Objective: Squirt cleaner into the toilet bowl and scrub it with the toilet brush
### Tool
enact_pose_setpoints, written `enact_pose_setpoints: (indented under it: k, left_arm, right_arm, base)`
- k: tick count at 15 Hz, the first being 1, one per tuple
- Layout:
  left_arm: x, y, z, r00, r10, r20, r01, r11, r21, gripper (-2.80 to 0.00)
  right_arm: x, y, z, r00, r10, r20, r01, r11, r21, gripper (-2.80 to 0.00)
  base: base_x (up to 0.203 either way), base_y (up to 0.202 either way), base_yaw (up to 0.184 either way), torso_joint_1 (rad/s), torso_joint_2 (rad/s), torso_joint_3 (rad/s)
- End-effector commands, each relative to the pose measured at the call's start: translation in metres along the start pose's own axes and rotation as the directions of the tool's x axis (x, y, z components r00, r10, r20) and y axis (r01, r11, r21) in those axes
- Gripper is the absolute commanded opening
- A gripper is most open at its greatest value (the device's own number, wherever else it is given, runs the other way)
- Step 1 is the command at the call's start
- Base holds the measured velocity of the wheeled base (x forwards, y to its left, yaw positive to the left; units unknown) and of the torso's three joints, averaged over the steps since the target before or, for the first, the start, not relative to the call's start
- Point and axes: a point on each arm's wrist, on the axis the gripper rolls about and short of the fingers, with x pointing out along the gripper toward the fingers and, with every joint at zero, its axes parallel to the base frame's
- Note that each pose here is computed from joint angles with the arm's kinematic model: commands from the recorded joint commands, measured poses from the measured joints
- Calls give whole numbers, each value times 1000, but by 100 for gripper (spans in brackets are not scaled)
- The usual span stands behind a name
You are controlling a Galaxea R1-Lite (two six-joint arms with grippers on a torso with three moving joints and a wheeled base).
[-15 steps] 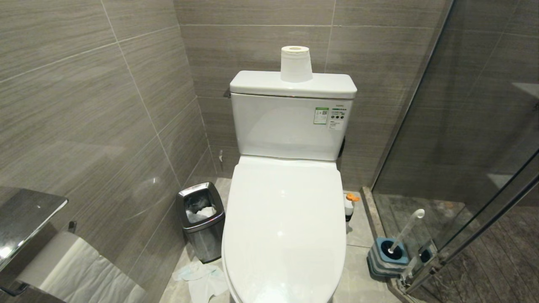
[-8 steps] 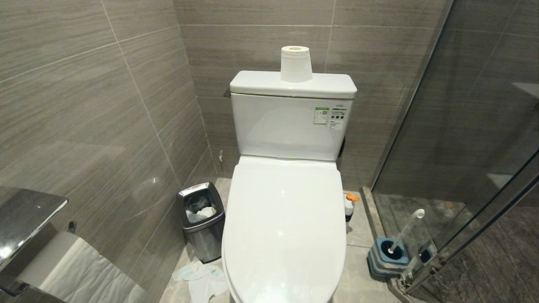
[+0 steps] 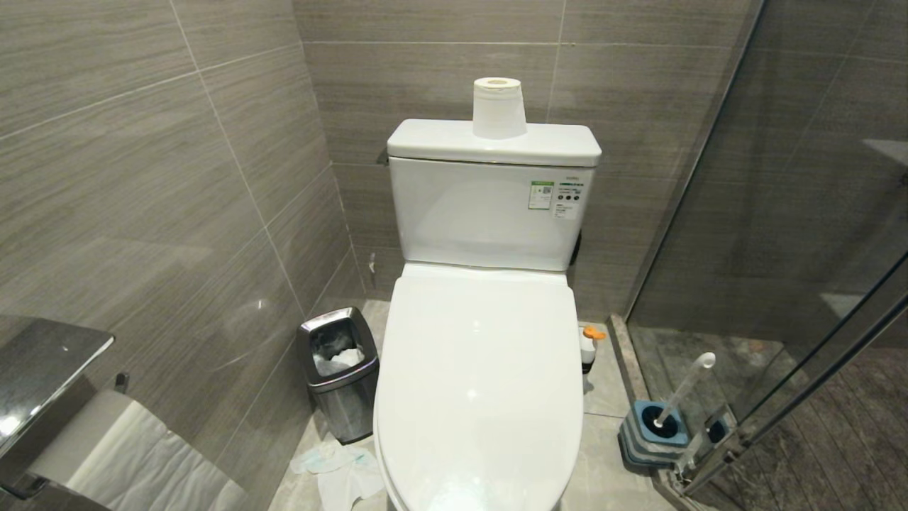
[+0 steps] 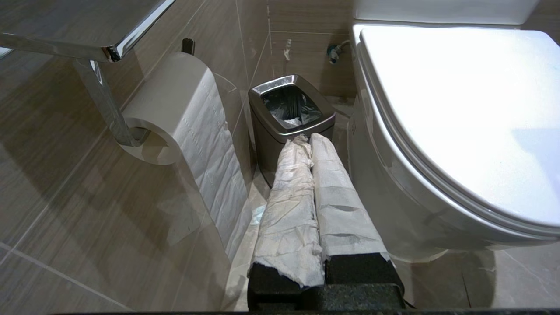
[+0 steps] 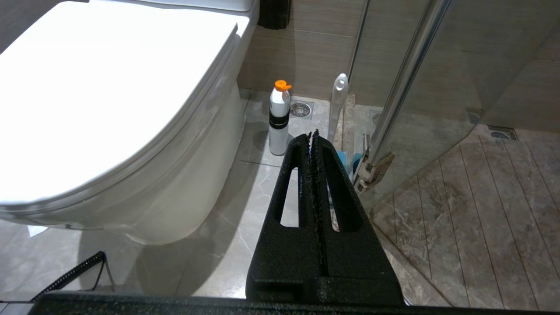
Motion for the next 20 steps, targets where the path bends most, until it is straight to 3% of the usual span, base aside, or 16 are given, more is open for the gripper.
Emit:
enact_pose_setpoints:
  k: [1, 20]
  left_arm:
    - [0, 0, 0, 1000, 0, -1, 0, 1000, 0, -280]
    - [0, 0, 0, 1000, 0, -1, 0, 1000, -2, -280]
  right_arm:
    - [0, 0, 0, 1000, 1, -1, -1, 1000, 0, -280]
    - [0, 0, 0, 1000, 7, -3, -7, 1000, -12, -280]
  base:
    - [0, 0, 0, 0, 0, 0]
    - [0, 0, 0, 0, 0, 0]
